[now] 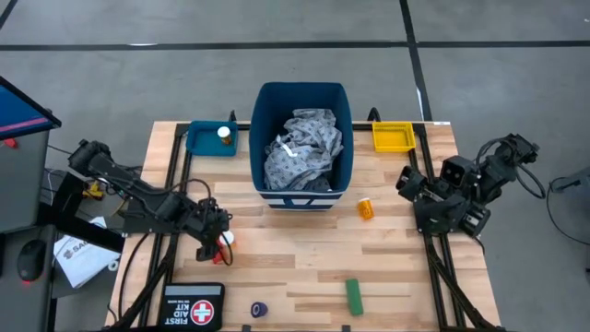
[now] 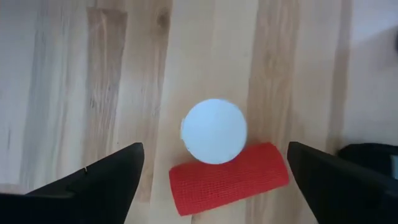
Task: Pick & place medical supplies in basket/bin
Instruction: Put the left orange pill bottle into the blue bin
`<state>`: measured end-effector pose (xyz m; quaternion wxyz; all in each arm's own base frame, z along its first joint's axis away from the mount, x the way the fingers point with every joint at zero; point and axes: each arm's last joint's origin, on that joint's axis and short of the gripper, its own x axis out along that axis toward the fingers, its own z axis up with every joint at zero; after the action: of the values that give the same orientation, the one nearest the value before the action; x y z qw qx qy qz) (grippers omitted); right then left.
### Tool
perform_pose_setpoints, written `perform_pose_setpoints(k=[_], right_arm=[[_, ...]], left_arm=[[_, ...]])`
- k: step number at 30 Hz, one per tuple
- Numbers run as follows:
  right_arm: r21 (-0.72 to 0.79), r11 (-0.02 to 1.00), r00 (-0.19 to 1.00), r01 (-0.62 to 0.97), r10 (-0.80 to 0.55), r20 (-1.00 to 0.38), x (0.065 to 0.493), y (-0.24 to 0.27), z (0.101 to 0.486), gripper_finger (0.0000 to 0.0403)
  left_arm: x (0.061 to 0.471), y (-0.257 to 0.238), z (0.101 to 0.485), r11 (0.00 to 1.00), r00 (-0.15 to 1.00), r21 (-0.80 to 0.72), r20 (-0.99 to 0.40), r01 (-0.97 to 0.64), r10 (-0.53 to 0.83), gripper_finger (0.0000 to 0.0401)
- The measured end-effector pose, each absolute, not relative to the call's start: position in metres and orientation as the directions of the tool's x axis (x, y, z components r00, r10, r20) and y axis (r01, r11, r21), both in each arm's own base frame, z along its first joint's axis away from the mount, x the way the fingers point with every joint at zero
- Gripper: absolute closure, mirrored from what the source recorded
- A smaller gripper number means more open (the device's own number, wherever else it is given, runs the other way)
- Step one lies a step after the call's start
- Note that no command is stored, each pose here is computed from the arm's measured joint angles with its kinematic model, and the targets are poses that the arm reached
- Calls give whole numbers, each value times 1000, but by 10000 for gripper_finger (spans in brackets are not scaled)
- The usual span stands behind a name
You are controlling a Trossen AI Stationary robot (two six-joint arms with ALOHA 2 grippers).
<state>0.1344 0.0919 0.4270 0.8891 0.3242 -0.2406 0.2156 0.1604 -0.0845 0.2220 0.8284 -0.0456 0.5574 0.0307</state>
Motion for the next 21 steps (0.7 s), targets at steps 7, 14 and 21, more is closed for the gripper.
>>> perform_pose_setpoints(k=[7, 14, 21], right_arm=[[475, 692, 782, -544, 215, 584, 130, 88, 430, 143], [472, 692, 776, -546, 206, 596, 127, 85, 432, 143], [472, 693, 776, -545, 204, 597, 126, 85, 432, 143]], left_arm=[[158, -83, 201, 987, 364, -53, -932, -150, 6, 31], [165, -85, 188, 988, 370, -43, -929, -151, 16, 33], [171, -88, 178, 986, 364, -12, -930, -165, 50, 42]])
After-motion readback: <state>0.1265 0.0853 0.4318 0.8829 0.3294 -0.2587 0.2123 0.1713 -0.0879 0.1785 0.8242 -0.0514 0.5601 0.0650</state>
